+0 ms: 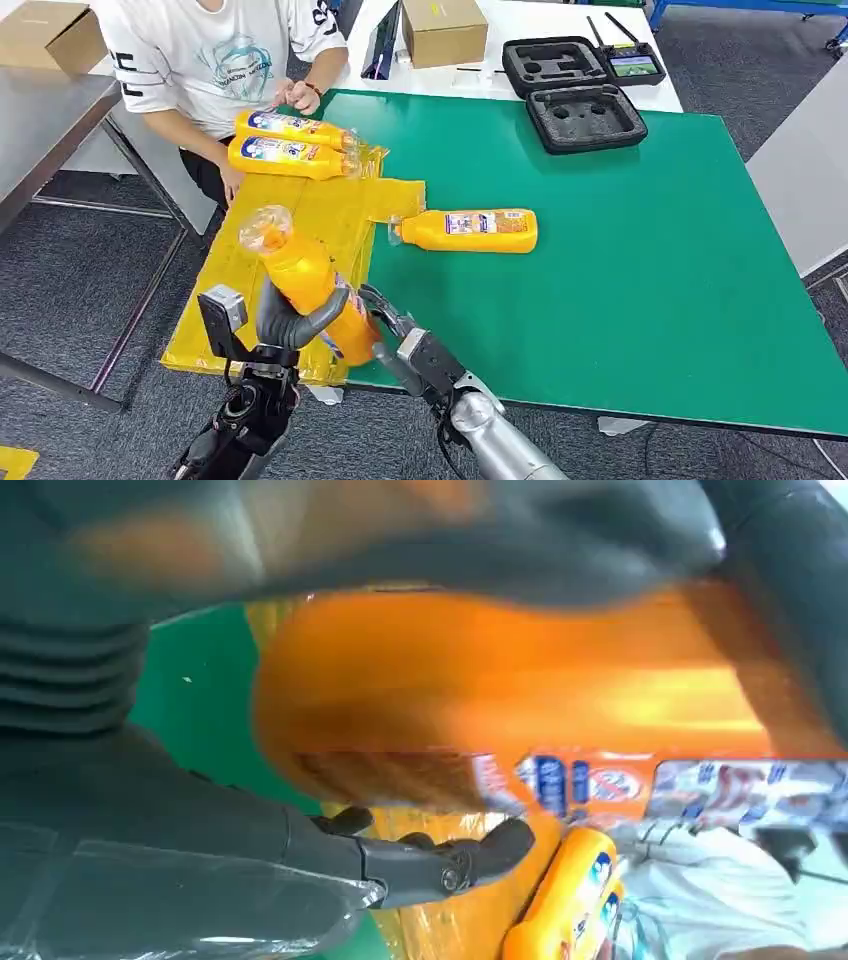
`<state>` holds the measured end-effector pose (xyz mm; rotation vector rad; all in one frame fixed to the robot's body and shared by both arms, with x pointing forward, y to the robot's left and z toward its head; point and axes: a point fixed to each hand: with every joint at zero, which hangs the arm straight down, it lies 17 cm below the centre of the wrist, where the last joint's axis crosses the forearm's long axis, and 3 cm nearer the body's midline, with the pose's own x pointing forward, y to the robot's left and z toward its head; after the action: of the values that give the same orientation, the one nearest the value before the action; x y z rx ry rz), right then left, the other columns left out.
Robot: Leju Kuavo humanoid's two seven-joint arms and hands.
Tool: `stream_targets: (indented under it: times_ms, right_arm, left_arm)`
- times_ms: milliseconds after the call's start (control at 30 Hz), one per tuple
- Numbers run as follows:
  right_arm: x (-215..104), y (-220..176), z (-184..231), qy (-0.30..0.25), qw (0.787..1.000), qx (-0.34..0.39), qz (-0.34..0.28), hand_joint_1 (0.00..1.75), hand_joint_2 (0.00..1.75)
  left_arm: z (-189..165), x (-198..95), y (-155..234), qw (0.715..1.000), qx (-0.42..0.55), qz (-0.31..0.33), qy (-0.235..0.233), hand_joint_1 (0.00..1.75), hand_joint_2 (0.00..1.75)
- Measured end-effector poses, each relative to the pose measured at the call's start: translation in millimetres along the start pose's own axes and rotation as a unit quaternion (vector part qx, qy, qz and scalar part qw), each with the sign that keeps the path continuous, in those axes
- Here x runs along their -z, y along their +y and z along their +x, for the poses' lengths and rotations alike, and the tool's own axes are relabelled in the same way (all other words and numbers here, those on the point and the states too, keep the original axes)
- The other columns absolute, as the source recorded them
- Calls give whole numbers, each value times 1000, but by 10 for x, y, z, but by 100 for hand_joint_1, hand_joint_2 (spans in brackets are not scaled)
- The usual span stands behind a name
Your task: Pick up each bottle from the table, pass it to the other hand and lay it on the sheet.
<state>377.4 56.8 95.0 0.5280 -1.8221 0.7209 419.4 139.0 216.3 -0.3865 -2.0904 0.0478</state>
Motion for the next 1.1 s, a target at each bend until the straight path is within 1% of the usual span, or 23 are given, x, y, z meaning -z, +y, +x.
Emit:
stream_targets:
  times_ms: [100,167,233,333,433,467,533,600,633,667,700,733,867,933,967,1000,1033,1100]
  right_arm:
    - [22,-88,78,-12,999,-12,-28,0,0]
    - [57,-225,238,-35,997,-21,-63,0,0]
    - [85,-381,458,-65,993,-28,-98,0,0]
    - [42,-636,837,-115,981,-33,-154,0,0]
    - [-41,-796,1153,-154,970,-43,-184,0,0]
    - [-75,-844,1252,-167,965,-51,-194,0,0]
    - [-139,-906,1406,-185,958,-65,-210,0,0]
    - [-188,-939,1545,-201,952,-75,-217,0,0]
    - [-210,-941,1594,-207,951,-77,-219,0,0]
    - [-231,-941,1620,-210,950,-78,-219,0,0]
    - [-250,-945,1648,-213,949,-77,-221,0,0]
    - [-267,-951,1671,-216,948,-75,-222,0,0]
    - [-302,-981,1779,-229,945,-64,-226,0,0]
    - [-306,-988,1813,-233,943,-62,-227,0,0]
    - [-309,-991,1824,-235,943,-62,-228,0,0]
    - [-312,-996,1831,-235,943,-61,-228,0,0]
    - [-312,-993,1839,-237,943,-60,-227,0,0]
    - [-311,-987,1839,-237,944,-58,-224,0,0]
  left_arm:
    - [155,53,154,996,80,23,-43,175,175]
    - [268,125,276,983,167,30,-74,175,175]
    - [379,235,396,963,247,29,-100,175,175]
    - [412,390,625,932,346,19,-109,175,175]
    - [345,494,852,909,403,8,-101,175,175]
    - [318,523,918,898,429,4,-100,175,175]
    - [228,603,1028,873,479,-10,-90,175,175]
    - [115,680,1148,850,521,-25,-71,175,175]
    - [28,712,1191,833,549,-40,-58,175,175]
    - [-65,741,1221,814,575,-59,-46,175,175]
    - [-180,752,1247,792,603,-83,-32,169,175]
    - [-273,766,1265,776,622,-104,-19,175,175]
    - [-653,806,1317,726,661,-187,40,175,175]
    - [-732,812,1327,715,667,-205,52,175,175]
    - [-758,811,1328,713,667,-209,55,168,175]
    - [-777,817,1324,710,669,-213,58,175,175]
    - [-823,810,1324,704,671,-225,64,173,175]
    - [-946,767,1326,691,671,-254,86,175,175]
